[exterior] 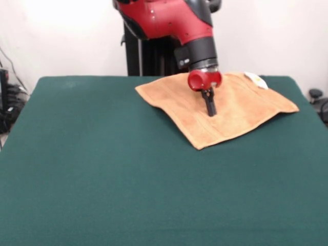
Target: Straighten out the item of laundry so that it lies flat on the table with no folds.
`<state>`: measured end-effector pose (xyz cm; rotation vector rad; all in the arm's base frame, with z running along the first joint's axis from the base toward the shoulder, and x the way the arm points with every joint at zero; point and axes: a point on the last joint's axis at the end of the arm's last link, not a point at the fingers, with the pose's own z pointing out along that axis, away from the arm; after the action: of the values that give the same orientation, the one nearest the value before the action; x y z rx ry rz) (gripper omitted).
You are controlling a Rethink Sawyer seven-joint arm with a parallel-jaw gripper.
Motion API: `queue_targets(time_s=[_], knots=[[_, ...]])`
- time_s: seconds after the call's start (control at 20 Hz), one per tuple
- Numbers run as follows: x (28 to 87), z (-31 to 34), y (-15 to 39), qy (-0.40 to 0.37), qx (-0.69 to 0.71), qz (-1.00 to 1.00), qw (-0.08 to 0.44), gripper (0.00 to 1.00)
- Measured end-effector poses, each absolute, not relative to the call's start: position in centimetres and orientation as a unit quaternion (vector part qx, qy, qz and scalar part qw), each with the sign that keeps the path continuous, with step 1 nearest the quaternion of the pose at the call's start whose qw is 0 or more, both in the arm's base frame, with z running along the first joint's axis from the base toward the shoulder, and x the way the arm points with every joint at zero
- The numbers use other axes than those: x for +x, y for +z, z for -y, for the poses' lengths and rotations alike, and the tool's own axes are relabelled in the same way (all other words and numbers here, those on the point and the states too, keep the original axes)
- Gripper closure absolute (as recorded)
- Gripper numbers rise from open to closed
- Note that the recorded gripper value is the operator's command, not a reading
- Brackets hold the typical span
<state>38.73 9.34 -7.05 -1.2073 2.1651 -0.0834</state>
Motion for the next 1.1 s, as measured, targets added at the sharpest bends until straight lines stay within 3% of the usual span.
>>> queue_targets(time_s=[0.5,1.1], knots=[[37.4,-9.1,-8.4,-0.046,-0.435,-0.808,0.394,1.00],[36.7,-9.4,-9.1,-0.064,-0.407,-0.805,0.428,1.00]])
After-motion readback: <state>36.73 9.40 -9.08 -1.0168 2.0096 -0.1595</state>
